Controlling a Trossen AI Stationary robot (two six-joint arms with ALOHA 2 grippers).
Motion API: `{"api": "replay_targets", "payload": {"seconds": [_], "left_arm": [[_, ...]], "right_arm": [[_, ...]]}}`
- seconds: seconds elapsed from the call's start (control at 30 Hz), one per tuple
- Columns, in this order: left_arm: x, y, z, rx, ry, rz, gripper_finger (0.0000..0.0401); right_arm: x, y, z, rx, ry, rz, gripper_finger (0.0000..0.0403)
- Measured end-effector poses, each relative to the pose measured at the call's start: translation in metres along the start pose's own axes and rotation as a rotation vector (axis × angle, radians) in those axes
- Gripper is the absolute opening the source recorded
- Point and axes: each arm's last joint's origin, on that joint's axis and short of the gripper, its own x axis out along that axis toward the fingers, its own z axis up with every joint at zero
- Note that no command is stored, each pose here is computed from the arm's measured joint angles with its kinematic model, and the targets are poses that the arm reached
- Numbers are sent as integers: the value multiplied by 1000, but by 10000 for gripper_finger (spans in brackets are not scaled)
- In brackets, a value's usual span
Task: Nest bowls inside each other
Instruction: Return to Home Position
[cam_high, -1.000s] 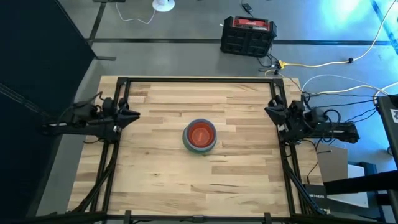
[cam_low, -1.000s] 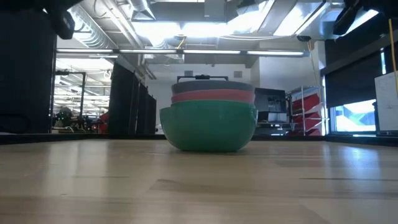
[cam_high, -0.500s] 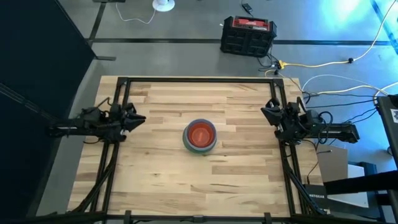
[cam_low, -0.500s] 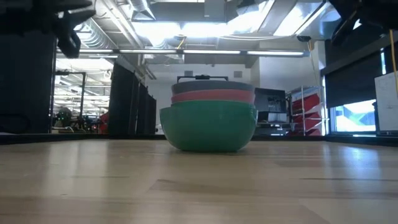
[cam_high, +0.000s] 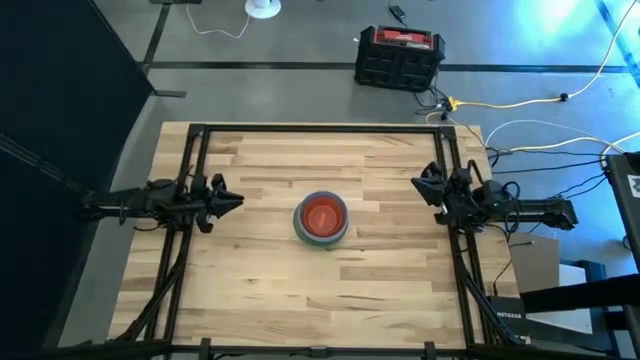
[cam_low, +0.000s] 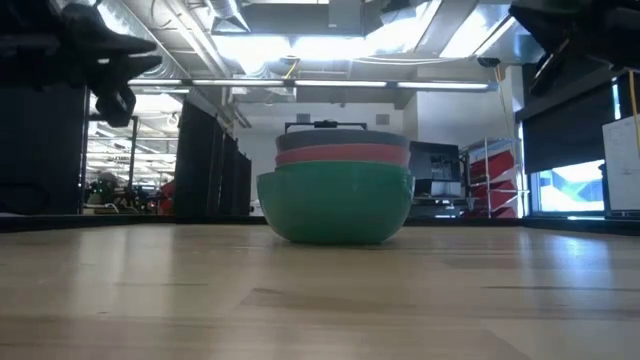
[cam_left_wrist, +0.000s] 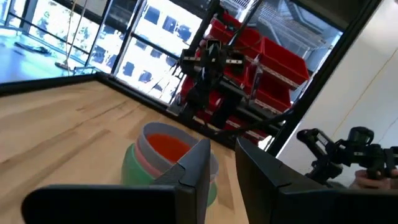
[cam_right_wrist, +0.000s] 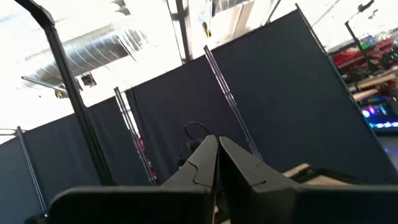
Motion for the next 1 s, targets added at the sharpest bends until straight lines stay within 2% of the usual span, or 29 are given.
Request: {"api": "replay_targets", "payload": {"seconds": [0.27,0.43,1.0], "left_arm": [[0,4,-8,-17,65,33,58],[0,5,-10,-10,86,43,33],[-1,6,-14,281,143,7,0]], "right_arm": [[-1,-6,-9,-2,78,-95,0],[-1,-8,-13,-19,107,-140,0],[-8,-18,-33,-346,352,-198,0]]}}
